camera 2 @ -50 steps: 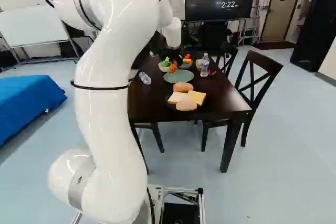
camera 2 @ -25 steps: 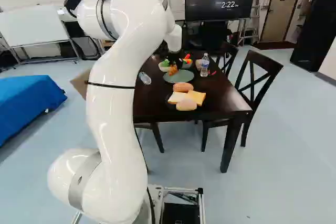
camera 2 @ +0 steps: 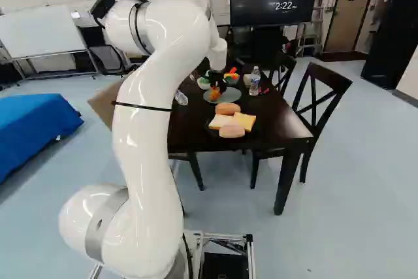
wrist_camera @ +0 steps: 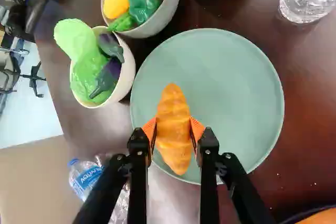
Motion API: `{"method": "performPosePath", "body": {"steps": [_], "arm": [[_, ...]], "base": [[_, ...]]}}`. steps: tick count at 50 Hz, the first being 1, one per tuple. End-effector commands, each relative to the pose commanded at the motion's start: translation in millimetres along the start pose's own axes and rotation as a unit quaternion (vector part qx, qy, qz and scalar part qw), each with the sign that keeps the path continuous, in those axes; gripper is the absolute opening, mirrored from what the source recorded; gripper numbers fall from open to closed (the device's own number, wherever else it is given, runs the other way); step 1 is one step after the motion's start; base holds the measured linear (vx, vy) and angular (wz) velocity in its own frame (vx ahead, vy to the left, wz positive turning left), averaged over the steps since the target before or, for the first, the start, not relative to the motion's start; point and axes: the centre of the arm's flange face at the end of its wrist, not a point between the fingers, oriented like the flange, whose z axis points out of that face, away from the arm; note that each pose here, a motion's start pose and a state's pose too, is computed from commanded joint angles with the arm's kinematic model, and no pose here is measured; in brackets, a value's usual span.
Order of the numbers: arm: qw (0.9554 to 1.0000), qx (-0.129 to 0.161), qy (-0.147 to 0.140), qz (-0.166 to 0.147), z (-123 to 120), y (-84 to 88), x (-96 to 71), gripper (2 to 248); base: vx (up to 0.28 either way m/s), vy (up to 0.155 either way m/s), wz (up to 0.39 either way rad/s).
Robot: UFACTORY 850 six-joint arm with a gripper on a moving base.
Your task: Move the croissant to the empty plate
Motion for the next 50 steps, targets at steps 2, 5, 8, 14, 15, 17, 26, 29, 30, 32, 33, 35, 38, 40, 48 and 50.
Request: {"method": "performPosePath", "body": {"steps": [2,5,8,14,15,17,26,29,30,32,33,35,38,40,48,50], "arm": [[1.0000,0.000,0.000,0.000,0.0,0.0,0.0,106],[1.0000,0.000,0.000,0.000,0.0,0.0,0.0,106],[1.0000,0.000,0.000,0.000,0.0,0.0,0.0,106],[1.0000,0.000,0.000,0.000,0.0,0.0,0.0,125],[1.0000,0.000,0.000,0.000,0.0,0.0,0.0,158],[1.0000,0.000,0.000,0.000,0.0,0.0,0.0,158],[1.0000,0.000,0.000,0.000,0.0,0.0,0.0,228],[1.0000,0.000,0.000,0.000,-0.7,-0.3,0.2,228],[1.0000,0.000,0.001,0.000,-1.4,-0.5,0.3,228],[1.0000,0.001,0.002,0.000,-3.0,-1.1,0.7,247],[1.0000,0.001,0.002,-0.001,-4.0,-1.4,0.9,247],[1.0000,0.002,0.003,-0.001,-6.1,-2.2,1.3,247],[1.0000,0.003,0.005,-0.001,-9.5,-3.4,2.1,247],[1.0000,0.004,0.007,-0.002,-11.9,-4.3,2.6,247],[0.9999,0.007,0.012,-0.003,-22.0,-7.9,4.8,247],[0.9999,0.008,0.014,-0.003,-24.6,-8.8,5.3,247]], "base": [[0.000,0.000,0.000],[0.000,0.000,0.000],[0.000,0.000,0.000],[0.000,0.000,0.000],[0.000,0.000,0.000],[0.000,0.000,0.000],[0.000,0.000,0.000],[0.000,0.000,0.000],[0.000,0.000,0.000],[0.000,0.000,0.000],[0.000,0.000,0.000],[0.000,0.000,0.000],[0.000,0.000,0.000],[0.000,0.000,0.000],[0.000,0.000,0.000],[0.000,0.000,0.000]]}}
